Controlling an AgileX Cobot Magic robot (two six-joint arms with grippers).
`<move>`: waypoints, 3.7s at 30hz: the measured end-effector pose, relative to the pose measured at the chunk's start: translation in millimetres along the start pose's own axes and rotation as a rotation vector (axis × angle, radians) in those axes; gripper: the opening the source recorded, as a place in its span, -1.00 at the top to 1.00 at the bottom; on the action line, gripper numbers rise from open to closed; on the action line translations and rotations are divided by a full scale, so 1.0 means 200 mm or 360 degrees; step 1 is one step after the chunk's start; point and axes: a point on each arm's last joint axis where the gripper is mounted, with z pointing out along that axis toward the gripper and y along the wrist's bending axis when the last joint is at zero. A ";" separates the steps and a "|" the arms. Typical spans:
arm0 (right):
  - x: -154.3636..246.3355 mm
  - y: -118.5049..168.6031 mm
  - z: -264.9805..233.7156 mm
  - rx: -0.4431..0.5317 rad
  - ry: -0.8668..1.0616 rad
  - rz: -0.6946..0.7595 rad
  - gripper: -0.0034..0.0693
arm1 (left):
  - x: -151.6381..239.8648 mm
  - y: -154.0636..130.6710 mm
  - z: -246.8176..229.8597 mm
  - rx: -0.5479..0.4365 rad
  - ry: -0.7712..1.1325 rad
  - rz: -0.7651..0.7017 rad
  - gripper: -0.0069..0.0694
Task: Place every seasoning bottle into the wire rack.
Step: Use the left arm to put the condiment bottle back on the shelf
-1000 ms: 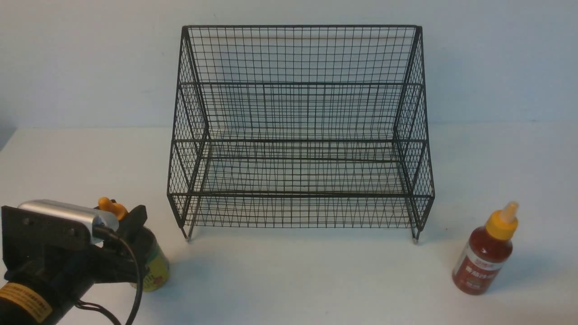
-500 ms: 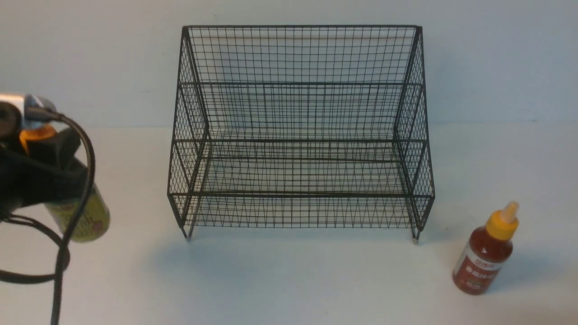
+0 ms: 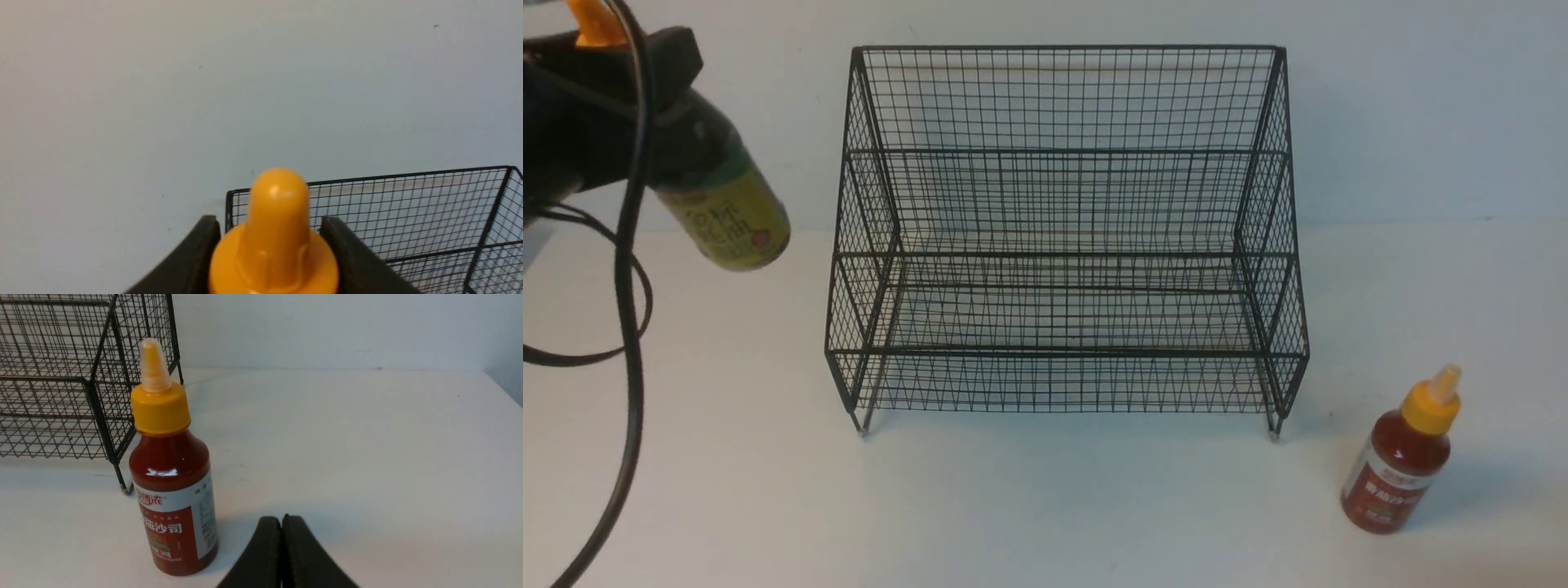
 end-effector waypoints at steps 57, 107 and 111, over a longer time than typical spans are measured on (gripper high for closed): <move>0.00 0.00 0.00 0.0000 0.0000 0.0002 0.95 | 0.10 -0.28 0.72 0.0033 0.0313 0.0009 0.09; 0.00 0.00 0.00 0.0000 -0.0001 0.0000 0.95 | 0.53 -0.23 0.60 -0.0082 0.0710 0.0032 0.09; 0.00 0.00 0.00 0.0000 -0.0001 0.0000 0.95 | 0.53 -0.23 0.61 -0.0081 0.0709 0.0039 0.09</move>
